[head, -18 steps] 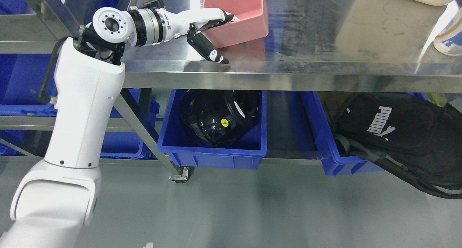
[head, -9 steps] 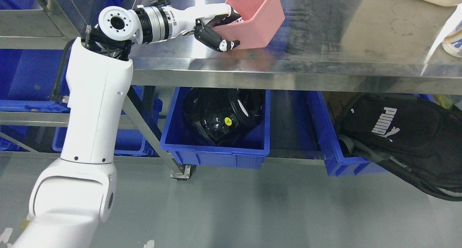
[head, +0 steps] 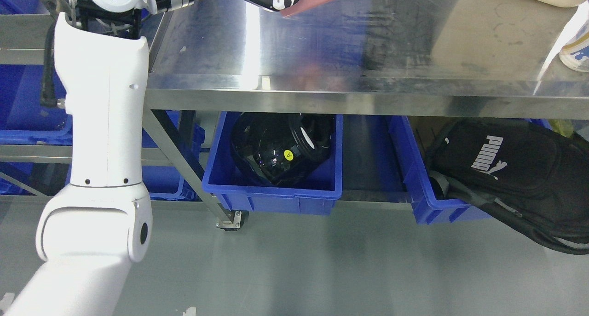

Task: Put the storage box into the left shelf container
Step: 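Lift the pink box off the table with the left hand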

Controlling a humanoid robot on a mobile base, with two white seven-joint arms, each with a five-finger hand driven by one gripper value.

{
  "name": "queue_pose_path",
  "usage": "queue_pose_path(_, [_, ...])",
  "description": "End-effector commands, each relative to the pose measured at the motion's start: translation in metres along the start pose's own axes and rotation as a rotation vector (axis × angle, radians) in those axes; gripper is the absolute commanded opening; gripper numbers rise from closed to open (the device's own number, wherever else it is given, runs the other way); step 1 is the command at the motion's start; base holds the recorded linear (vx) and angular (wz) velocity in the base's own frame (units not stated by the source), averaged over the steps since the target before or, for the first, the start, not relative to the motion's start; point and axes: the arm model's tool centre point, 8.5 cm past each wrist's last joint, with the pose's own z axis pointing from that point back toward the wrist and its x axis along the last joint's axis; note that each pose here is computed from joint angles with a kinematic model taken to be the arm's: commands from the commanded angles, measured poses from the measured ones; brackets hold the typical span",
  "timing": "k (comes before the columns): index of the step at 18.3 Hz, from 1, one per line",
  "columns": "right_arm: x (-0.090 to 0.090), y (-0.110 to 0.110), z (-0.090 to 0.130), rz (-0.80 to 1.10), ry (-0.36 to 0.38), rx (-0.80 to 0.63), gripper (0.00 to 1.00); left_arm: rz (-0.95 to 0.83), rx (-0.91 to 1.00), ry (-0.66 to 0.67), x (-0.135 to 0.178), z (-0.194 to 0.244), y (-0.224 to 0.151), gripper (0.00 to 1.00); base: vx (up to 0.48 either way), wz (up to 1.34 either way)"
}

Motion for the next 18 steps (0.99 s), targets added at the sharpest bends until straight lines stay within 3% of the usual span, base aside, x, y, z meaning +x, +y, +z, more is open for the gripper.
queue_pose_path(1, [0.018,-0.011,-0.001,0.000,-0.035,-0.017,0.99,-0.064,0.079,-0.062,0.027,0.018,0.009,0.01,0.000,0.00])
queue_pose_path(10, [0.018,-0.011,-0.001,0.000,-0.035,-0.017,0.99,-0.077,-0.055,-0.054,0.012,0.000,-0.071,0.01,0.000,0.00])
queue_pose_path(18, [0.018,-0.011,-0.001,0.000,-0.035,-0.017,0.99,-0.120,-0.070,-0.089,0.029,-0.004,-0.072,0.02,-0.001,-0.02])
